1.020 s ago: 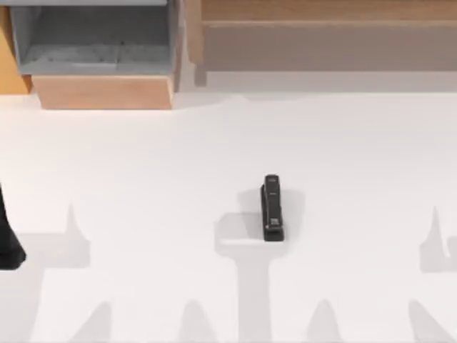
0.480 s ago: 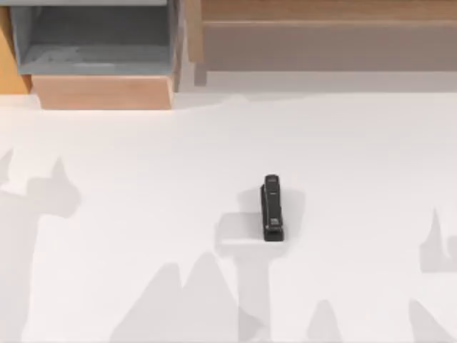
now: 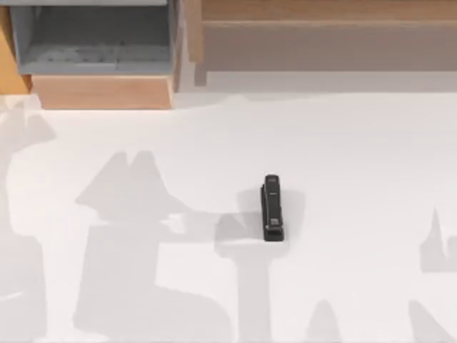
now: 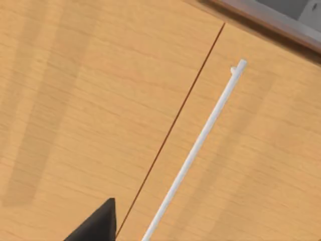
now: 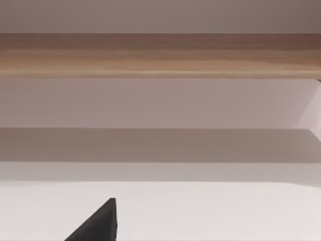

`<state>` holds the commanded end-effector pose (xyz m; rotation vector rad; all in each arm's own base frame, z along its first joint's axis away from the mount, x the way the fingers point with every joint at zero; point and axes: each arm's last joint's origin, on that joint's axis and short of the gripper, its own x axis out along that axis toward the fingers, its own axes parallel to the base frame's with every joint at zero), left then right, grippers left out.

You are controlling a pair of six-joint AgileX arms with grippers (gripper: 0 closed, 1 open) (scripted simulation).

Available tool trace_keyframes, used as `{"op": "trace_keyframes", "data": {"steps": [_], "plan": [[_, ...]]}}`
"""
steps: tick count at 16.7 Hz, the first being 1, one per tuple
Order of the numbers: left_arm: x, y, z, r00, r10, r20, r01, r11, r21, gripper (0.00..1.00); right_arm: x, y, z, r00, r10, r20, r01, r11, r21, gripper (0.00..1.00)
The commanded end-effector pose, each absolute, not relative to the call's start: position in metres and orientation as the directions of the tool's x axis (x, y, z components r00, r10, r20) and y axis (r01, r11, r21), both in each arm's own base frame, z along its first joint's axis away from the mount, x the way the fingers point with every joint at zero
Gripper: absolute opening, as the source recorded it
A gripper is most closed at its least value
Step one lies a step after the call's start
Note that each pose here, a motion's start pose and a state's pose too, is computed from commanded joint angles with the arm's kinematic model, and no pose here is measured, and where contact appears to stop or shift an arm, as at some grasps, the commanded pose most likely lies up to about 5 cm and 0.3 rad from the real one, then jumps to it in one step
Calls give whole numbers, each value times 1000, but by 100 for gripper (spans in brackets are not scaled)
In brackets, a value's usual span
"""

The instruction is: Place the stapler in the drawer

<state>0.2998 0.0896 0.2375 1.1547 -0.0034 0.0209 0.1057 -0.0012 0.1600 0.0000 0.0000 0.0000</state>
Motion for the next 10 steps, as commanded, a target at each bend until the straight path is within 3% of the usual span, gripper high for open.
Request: {"op": "trace_keyframes", "data": {"steps": [5,10], "plan": [[370,138,175,1000,-2,5,-5,150,989,100,106,-1,160,1000,0,0,0,1000,0,100],[402,166,112,1000,-16,0,0,21,1000,100,106,-1,160,1000,0,0,0,1000,0,100]]}}
